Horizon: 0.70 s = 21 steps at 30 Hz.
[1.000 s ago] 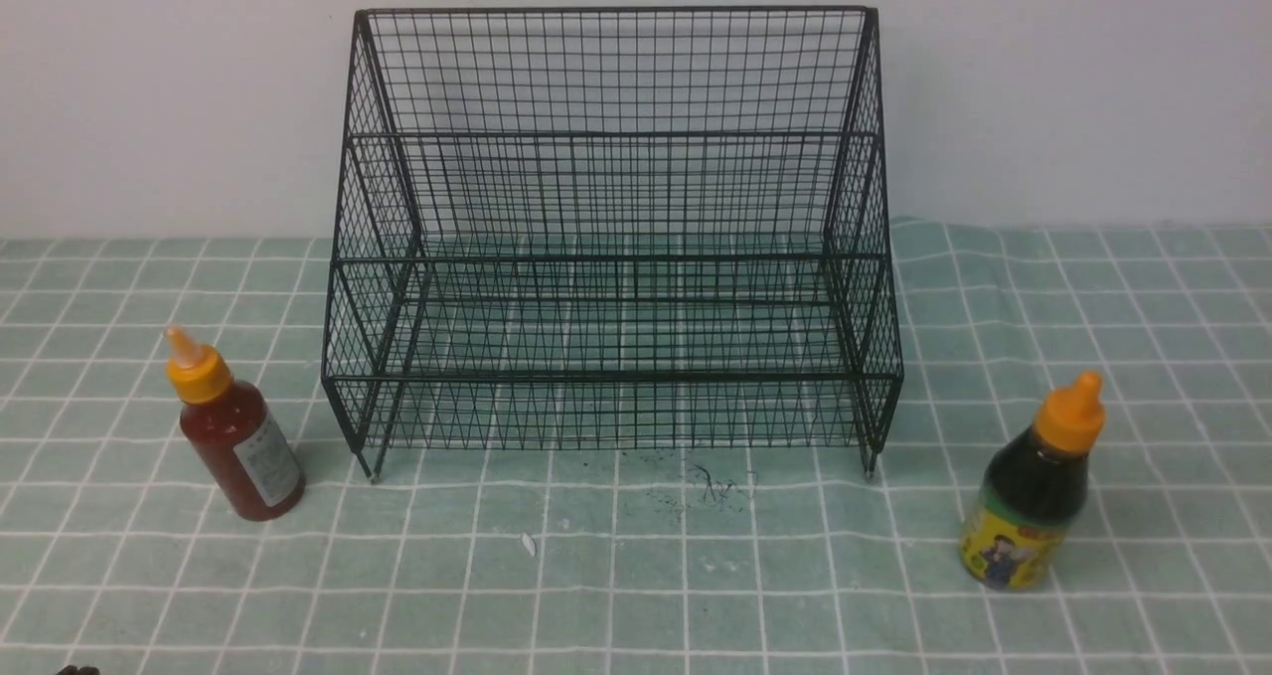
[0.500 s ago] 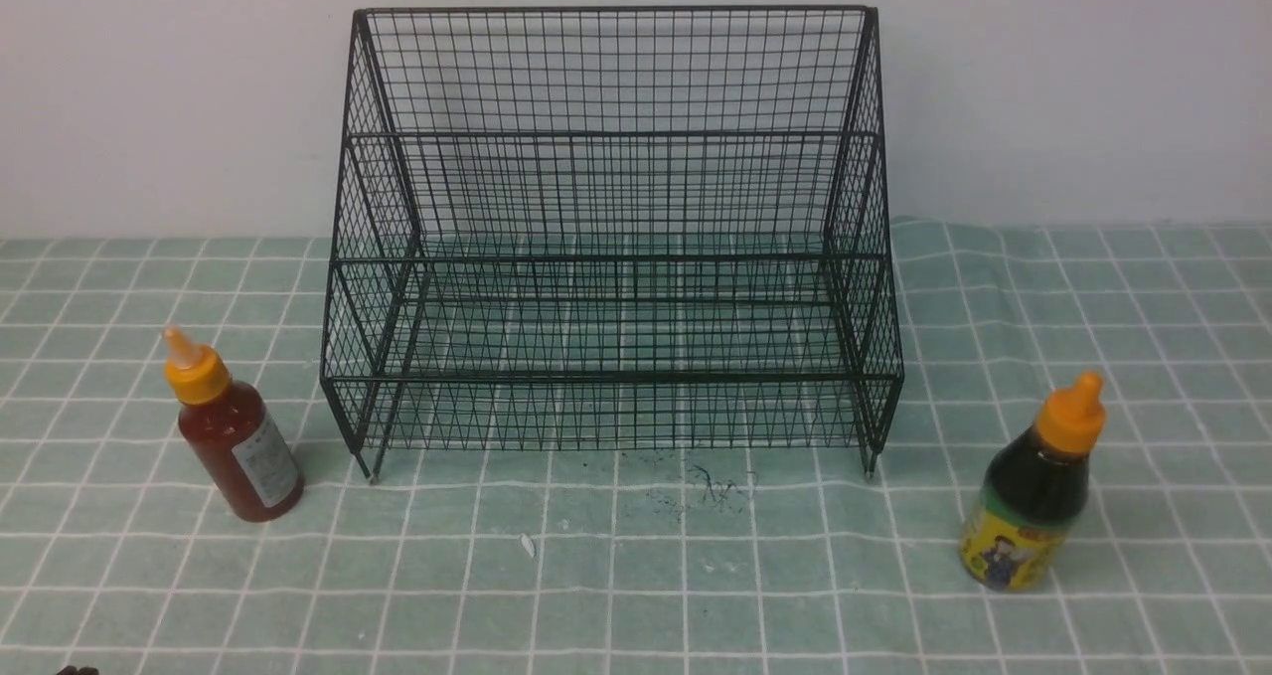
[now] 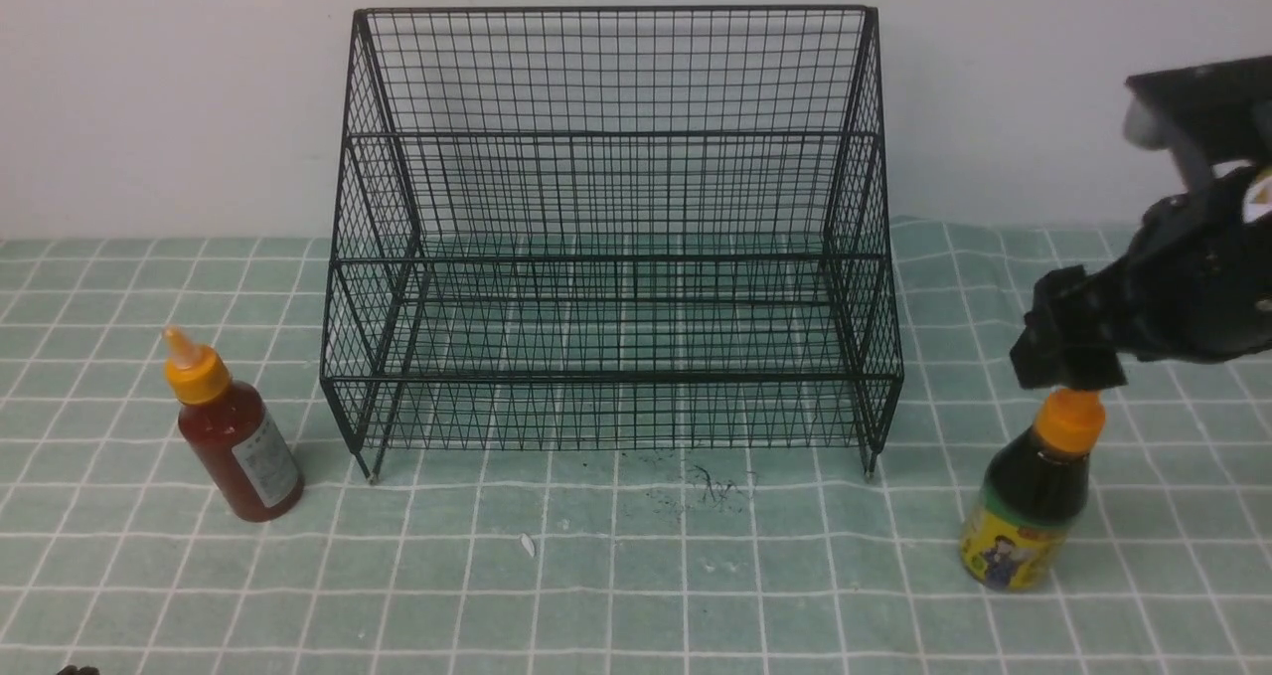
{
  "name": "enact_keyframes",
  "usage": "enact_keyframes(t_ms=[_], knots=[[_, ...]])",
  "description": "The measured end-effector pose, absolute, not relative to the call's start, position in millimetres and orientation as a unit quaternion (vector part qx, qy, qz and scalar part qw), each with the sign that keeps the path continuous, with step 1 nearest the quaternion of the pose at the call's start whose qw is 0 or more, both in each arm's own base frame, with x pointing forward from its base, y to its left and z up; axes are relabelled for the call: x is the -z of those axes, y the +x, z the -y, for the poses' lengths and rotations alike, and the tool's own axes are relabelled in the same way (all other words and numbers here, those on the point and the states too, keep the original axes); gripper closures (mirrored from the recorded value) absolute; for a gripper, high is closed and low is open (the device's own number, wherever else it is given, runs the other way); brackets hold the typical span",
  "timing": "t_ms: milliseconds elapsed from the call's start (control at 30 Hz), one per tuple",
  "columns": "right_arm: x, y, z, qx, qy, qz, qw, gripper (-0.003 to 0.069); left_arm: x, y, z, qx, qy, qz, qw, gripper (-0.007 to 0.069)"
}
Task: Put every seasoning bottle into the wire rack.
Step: Use the right arm to grab the condiment bottle closest to it, then use the right arm to put the condiment bottle back on the shelf
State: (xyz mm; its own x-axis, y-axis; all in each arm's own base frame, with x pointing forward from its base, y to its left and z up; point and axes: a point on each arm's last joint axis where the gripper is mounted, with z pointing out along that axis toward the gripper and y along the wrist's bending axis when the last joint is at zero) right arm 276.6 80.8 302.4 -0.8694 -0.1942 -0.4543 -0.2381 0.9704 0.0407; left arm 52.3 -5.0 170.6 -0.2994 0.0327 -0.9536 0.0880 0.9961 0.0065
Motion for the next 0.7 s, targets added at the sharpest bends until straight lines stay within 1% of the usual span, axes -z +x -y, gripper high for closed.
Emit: enact_keyframes(t_ms=[67, 100, 167, 200, 300, 433, 500, 533, 567, 600, 700], knots=[[-289.2, 284.0, -83.1, -0.043, -0.112, -0.971, 0.208, 0.0083, -170.6, 52.3, 5.0, 0.023, 0.037, -0.806, 0.591, 0.0631], [-287.8, 284.7, -83.3, -0.043, -0.112, -0.971, 0.205, 0.0085, -170.6, 52.3, 5.0, 0.023, 0.037, -0.806, 0.591, 0.0631], [-272.2, 292.5, -84.6, -0.033, -0.116, -0.976, 0.180, 0.0141, -170.6, 52.3, 5.0, 0.023, 0.037, -0.806, 0.591, 0.0631], [-268.3, 294.2, -84.9, -0.031, -0.116, -0.977, 0.173, 0.0176, -170.6, 52.3, 5.0, 0.023, 0.037, -0.806, 0.591, 0.0631], [-260.8, 297.4, -85.7, -0.028, -0.117, -0.980, 0.159, 0.0377, -170.6, 52.3, 5.0, 0.023, 0.037, -0.806, 0.591, 0.0631], [-264.3, 295.6, -87.3, -0.028, -0.123, -0.981, 0.144, 0.0368, -170.6, 52.3, 5.0, 0.023, 0.037, -0.806, 0.591, 0.0631], [-271.1, 291.1, -89.8, -0.026, -0.133, -0.982, 0.131, 0.0368, -170.6, 52.3, 5.0, 0.023, 0.037, -0.806, 0.591, 0.0631], [-283.8, 286.5, -94.6, -0.027, -0.144, -0.981, 0.130, 0.0368, -170.6, 52.3, 5.0, 0.023, 0.037, -0.806, 0.591, 0.0631], [-288.8, 284.5, -96.1, -0.028, -0.147, -0.980, 0.132, 0.0368, -170.6, 52.3, 5.0, 0.023, 0.037, -0.806, 0.591, 0.0631], [-308.2, 278.4, -104.8, -0.033, -0.165, -0.975, 0.146, 0.0368, -170.6, 52.3, 5.0, 0.023, 0.037, -0.806, 0.591, 0.0631], [-351.2, 267.7, -127.8, -0.053, -0.205, -0.956, 0.204, 0.0368, -170.6, 52.3, 5.0, 0.023, 0.037, -0.806, 0.591, 0.0631]])
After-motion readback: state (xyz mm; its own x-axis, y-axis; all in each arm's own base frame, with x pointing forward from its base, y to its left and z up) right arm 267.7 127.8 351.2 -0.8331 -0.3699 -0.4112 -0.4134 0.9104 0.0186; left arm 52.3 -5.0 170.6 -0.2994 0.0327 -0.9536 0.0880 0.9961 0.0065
